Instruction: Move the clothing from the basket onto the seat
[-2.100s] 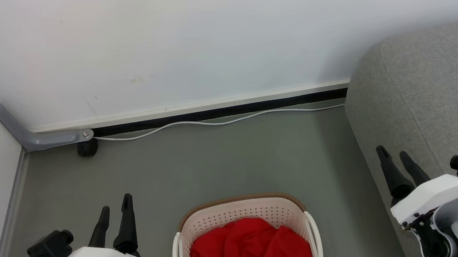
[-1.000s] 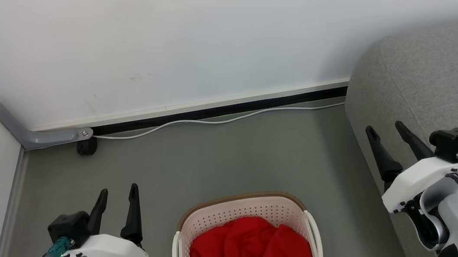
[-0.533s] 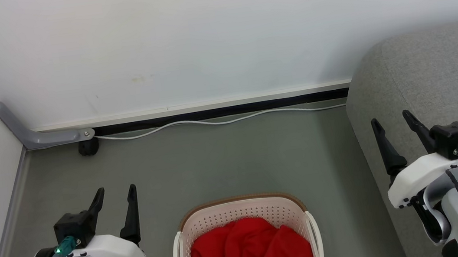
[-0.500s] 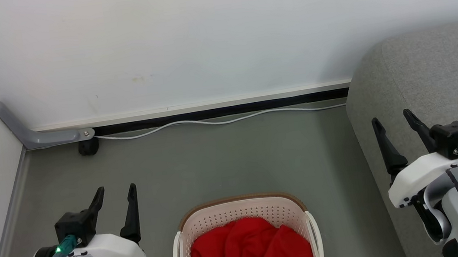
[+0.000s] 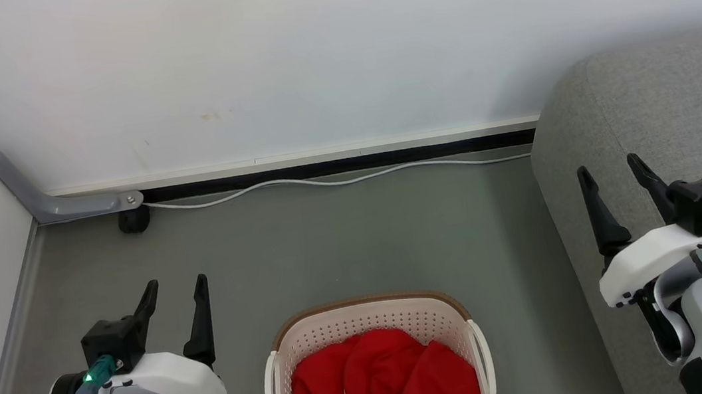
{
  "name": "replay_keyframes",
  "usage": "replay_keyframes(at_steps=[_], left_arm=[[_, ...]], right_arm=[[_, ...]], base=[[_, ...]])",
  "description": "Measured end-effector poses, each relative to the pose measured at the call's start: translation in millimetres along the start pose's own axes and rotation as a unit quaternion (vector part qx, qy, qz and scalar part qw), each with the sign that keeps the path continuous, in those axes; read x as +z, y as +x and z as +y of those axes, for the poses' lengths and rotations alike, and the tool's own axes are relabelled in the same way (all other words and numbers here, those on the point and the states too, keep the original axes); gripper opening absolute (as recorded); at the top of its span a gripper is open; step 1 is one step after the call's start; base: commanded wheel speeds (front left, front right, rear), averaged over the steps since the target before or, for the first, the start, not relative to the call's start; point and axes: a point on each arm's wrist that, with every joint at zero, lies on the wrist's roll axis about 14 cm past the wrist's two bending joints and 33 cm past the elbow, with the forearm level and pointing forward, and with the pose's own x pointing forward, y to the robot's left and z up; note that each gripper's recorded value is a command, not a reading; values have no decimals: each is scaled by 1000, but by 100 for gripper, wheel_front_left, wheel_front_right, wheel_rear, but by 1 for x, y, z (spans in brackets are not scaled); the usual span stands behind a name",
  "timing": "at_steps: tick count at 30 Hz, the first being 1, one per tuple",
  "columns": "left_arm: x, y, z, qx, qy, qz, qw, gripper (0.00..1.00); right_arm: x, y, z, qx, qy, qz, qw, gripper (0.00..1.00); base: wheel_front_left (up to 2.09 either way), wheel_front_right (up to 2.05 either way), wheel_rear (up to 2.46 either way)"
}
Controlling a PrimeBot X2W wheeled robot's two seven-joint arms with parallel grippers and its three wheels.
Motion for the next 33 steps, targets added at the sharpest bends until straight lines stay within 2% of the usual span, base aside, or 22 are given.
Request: replay_keyframes(at_steps=[15,25,33], left_arm=[[-28,21,-15,-21,-15,37,999,100],[-74,48,-29,-39,-48,92,994,100],[-126,77,-52,-69,-77,150,983,100]], right_arm=[[6,28,0,2,2,-26,1000,100],[-2,69,-8,-3,-2,-43,999,100],[-26,109,-19,-7,-8,-46,999,100]], base=[[0,0,0],[0,0,0],[0,0,0]])
